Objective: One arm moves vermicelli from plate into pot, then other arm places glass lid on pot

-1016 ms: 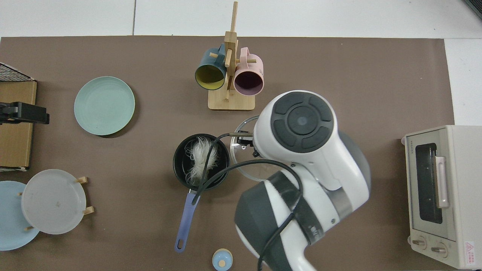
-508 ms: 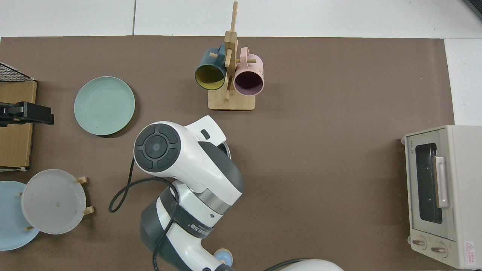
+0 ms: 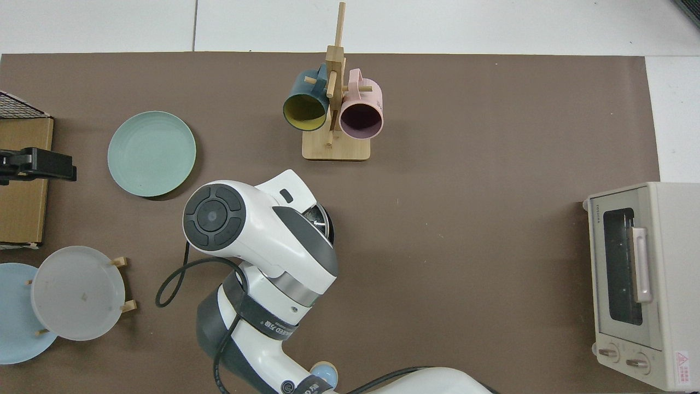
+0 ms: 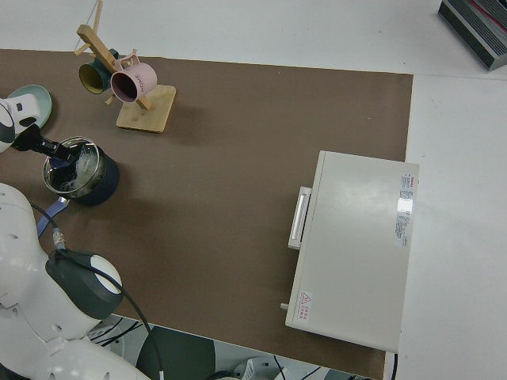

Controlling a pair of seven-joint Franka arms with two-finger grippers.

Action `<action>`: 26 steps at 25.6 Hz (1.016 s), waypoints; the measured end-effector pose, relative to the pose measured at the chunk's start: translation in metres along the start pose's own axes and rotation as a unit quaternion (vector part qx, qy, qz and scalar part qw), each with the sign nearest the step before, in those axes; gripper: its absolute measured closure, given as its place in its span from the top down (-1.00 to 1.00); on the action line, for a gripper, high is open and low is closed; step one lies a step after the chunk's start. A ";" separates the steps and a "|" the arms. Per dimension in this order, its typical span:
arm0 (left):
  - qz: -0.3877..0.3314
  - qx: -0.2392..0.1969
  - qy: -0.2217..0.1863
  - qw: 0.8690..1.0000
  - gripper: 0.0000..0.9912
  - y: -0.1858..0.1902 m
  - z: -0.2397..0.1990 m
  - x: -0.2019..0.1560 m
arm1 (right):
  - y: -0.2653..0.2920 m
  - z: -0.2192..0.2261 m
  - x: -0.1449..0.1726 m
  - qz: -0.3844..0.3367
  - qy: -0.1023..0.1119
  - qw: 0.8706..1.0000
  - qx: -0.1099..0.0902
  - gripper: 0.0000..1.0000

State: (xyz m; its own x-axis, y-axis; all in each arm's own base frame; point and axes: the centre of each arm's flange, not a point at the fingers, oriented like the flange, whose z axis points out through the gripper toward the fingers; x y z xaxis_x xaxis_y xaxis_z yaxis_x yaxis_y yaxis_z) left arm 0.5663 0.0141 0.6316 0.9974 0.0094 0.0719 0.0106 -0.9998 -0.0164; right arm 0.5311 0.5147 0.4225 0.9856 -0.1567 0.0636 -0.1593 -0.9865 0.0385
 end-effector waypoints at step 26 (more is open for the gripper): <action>0.000 0.000 0.000 1.000 1.00 0.000 0.000 0.000 | 0.005 0.006 0.001 0.002 -0.003 1.000 -0.005 0.22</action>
State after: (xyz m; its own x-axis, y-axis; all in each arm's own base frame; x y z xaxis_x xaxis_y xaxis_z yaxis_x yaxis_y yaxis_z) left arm 0.5662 0.0139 0.6315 0.9974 0.0092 0.0712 0.0104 -0.9998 -0.0164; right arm 0.5314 0.5094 0.4169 0.9853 -0.1609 0.0573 -0.1638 -0.9853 0.0484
